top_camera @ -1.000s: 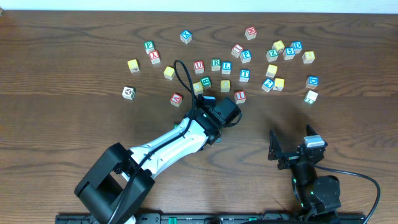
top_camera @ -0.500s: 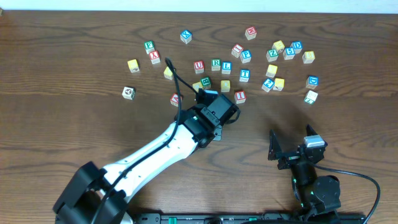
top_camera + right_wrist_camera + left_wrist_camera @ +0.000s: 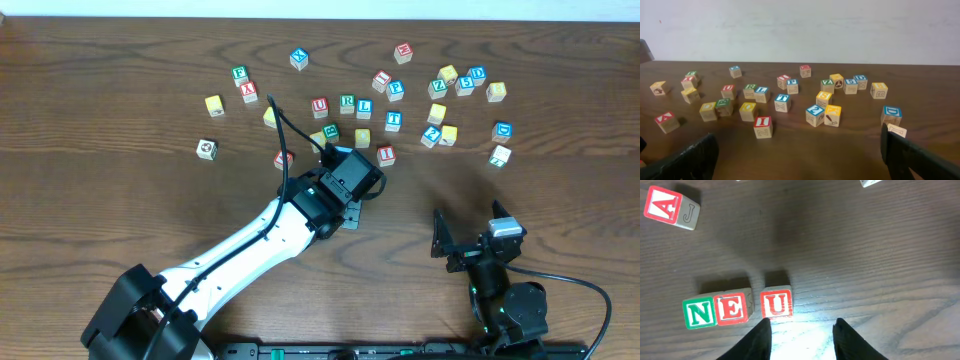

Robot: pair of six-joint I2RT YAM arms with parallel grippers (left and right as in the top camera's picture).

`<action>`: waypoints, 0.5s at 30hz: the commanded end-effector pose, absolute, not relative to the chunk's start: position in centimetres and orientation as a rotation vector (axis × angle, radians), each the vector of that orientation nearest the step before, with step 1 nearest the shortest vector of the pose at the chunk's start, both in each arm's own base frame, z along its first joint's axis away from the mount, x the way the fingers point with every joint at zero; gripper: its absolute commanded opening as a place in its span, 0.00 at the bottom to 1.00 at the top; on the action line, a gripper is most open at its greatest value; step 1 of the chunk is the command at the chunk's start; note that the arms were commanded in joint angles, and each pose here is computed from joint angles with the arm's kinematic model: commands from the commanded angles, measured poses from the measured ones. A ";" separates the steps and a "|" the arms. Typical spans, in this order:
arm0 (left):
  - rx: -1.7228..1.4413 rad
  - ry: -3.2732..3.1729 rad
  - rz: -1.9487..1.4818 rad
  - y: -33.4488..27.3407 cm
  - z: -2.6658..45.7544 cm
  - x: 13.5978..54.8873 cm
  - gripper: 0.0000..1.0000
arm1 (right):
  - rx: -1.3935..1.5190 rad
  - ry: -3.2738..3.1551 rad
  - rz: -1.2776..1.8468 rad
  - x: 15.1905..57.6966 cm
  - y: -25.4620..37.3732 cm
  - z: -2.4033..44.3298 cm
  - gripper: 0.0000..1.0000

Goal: Spell out NEURIPS
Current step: 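Move the left gripper up to the green R block in the pile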

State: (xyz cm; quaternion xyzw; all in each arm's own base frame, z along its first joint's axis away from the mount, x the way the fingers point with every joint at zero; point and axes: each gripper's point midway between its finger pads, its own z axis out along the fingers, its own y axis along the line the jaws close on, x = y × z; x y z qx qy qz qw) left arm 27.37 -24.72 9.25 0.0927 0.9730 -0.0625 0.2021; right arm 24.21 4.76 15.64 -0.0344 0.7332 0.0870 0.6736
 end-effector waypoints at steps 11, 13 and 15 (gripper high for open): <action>0.271 2.707 -0.184 -24.8 9.3 27.3 0.46 | -0.077 1.654 0.186 24.2 4.6 15.5 0.99; 0.272 2.707 -0.184 -24.8 9.3 27.3 0.46 | -0.077 1.654 0.186 24.2 4.6 15.5 0.99; 0.272 2.707 -0.184 -24.8 9.3 27.3 0.50 | -0.077 1.654 0.186 24.2 4.6 15.5 0.99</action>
